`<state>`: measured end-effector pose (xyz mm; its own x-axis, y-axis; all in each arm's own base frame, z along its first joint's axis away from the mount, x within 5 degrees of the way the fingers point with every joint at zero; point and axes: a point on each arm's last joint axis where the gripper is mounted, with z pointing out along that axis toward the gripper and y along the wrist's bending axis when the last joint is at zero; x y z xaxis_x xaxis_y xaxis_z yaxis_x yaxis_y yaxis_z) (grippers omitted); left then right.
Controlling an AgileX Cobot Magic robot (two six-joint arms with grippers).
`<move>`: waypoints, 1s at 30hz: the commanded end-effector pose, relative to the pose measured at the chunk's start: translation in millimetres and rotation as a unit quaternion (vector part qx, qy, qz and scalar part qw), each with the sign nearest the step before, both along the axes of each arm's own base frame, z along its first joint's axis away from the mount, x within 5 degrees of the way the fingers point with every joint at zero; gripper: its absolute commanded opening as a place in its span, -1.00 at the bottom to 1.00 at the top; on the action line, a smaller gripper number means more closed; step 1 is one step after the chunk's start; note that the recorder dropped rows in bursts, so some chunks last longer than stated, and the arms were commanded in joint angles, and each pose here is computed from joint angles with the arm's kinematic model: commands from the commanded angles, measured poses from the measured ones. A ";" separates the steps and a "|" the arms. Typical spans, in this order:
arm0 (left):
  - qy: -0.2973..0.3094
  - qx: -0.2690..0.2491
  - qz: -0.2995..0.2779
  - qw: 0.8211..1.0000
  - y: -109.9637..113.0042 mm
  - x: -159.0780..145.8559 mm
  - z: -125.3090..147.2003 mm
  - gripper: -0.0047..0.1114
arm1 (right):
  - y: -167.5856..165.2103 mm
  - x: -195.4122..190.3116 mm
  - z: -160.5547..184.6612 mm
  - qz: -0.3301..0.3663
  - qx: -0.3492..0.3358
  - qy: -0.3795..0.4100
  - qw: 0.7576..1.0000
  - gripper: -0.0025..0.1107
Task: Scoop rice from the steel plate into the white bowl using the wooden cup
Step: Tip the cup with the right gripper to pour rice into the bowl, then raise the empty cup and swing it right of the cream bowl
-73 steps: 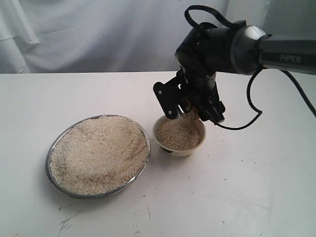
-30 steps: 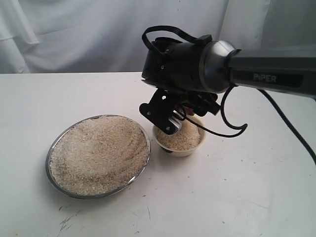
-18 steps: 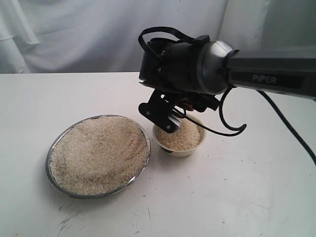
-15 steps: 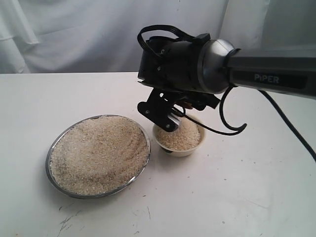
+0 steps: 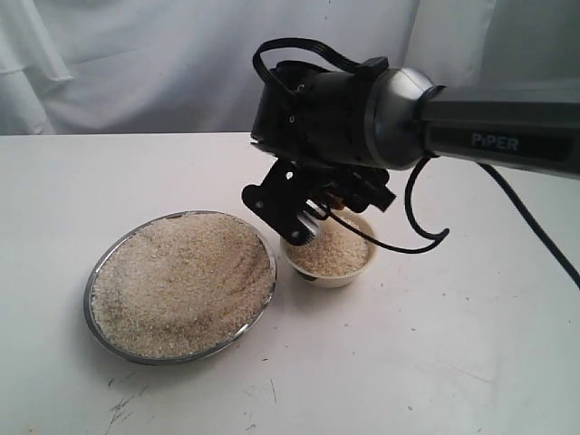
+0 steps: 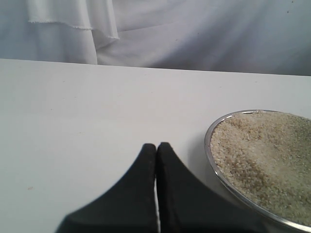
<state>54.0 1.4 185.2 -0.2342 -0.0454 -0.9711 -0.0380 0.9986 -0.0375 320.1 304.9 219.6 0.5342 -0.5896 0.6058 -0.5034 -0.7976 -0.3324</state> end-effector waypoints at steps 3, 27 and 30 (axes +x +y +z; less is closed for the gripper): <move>-0.003 -0.001 0.001 1.000 0.1 0.0 -0.8 -0.92 | -13.0 3.8 10.4 -0.147 0.178 0.039 0.972 -0.96; -0.003 -0.001 0.001 1.000 0.1 0.0 -0.8 -0.92 | -44.5 -20.2 87.3 -0.371 0.650 0.192 0.635 -0.96; -0.003 -0.001 0.001 1.000 0.1 0.0 -0.8 -0.92 | -56.7 -31.6 80.9 -0.368 0.688 0.175 0.600 -0.96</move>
